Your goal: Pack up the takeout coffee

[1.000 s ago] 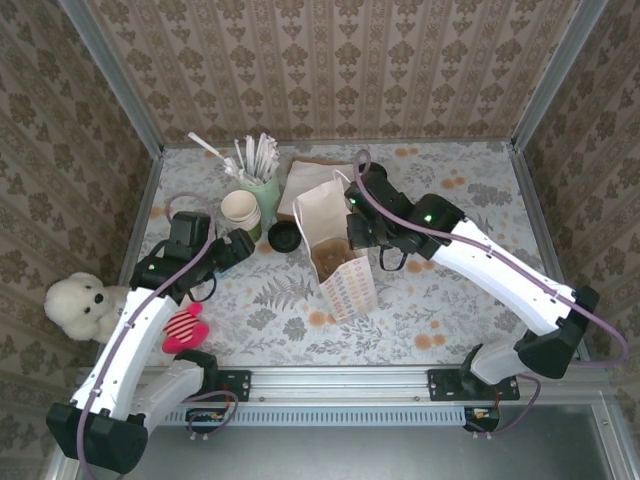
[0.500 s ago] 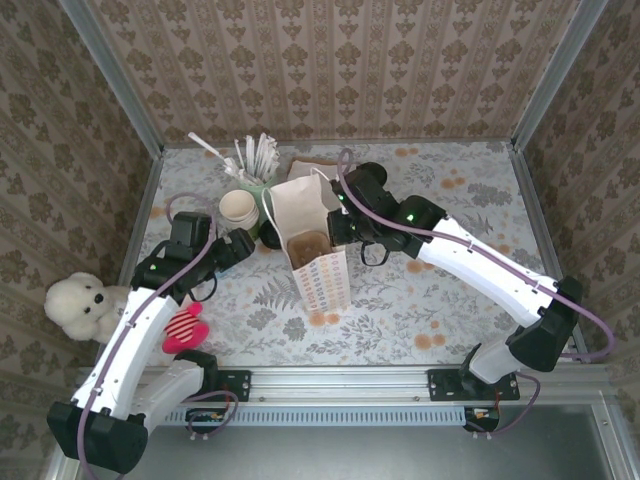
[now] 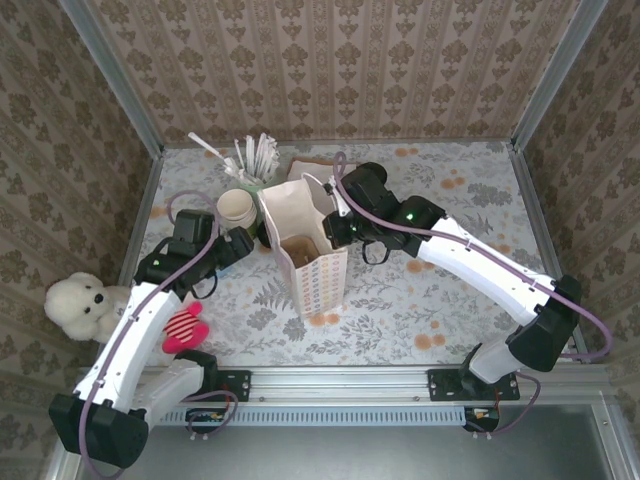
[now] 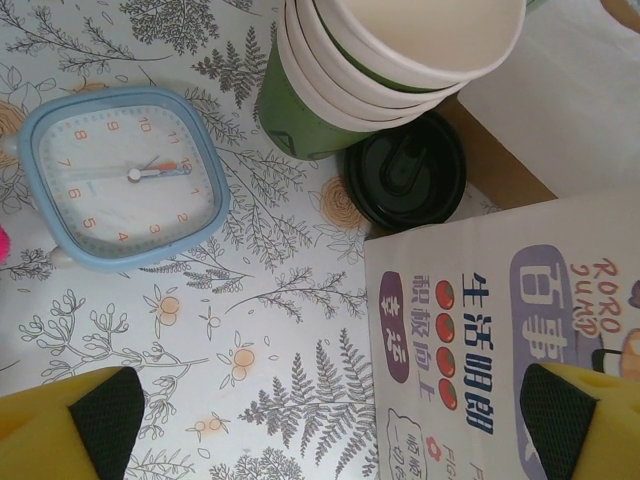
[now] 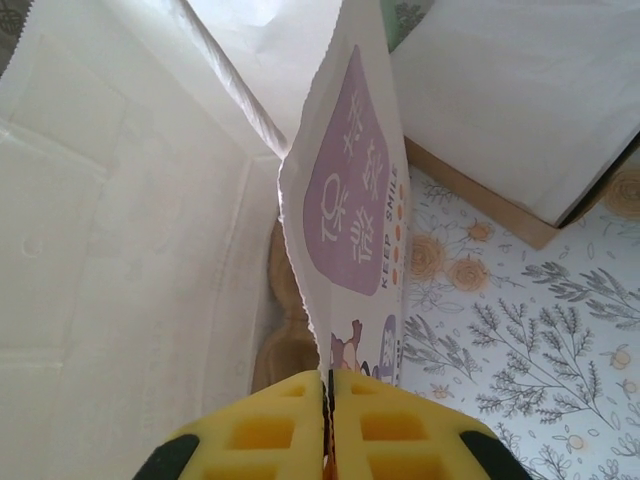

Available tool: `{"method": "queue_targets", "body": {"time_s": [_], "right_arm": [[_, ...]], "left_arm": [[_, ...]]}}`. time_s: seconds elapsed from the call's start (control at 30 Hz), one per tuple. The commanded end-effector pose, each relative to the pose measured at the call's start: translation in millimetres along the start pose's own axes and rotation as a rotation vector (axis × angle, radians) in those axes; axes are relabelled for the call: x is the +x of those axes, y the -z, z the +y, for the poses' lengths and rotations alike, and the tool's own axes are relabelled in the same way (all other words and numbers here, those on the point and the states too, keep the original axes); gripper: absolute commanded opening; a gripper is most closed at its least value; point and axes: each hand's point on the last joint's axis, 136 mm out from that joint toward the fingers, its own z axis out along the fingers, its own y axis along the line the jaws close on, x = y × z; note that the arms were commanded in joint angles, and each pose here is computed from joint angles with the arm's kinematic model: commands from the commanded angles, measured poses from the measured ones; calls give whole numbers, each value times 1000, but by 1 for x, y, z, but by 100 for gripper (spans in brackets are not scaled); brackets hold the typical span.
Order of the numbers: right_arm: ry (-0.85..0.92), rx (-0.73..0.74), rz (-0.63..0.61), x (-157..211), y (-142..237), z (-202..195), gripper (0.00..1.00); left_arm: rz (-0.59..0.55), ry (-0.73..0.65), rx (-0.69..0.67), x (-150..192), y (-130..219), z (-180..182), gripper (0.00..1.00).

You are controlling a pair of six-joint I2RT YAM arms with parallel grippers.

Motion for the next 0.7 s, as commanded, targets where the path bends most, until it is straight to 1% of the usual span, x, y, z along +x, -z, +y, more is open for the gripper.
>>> {"method": "queue_targets", "body": {"time_s": [0.0, 0.03, 0.1, 0.13, 0.27, 0.37, 0.43, 0.57, 0.63, 0.67], "right_arm": [[39, -7, -7, -3, 16, -4, 16], [49, -12, -10, -4, 17, -4, 16], [75, -31, -16, -7, 18, -3, 8], [85, -35, -18, -9, 18, -3, 7], [120, -64, -8, -13, 15, -1, 7], [134, -62, 4, -14, 13, -2, 8], [138, -62, -1, -15, 15, -2, 14], [144, -62, -22, -20, 29, -4, 37], [161, -91, -22, -19, 37, -2, 47], [173, -108, -18, -16, 40, -1, 53]], "left_arm": [[-32, 2, 14, -12, 5, -9, 100], [-31, 2, 17, -13, 5, -10, 100], [-29, 2, 15, -14, 3, -11, 100], [-30, -2, 18, -14, 3, -12, 100], [-35, 0, 23, -17, 3, -14, 100], [-41, 1, 18, -17, 4, -12, 100], [-42, -1, 13, -17, 5, -11, 100], [-54, -3, 2, -18, 7, -9, 100], [-60, -7, -3, -20, 8, -8, 100], [-63, -9, -7, -21, 8, -8, 100]]}}
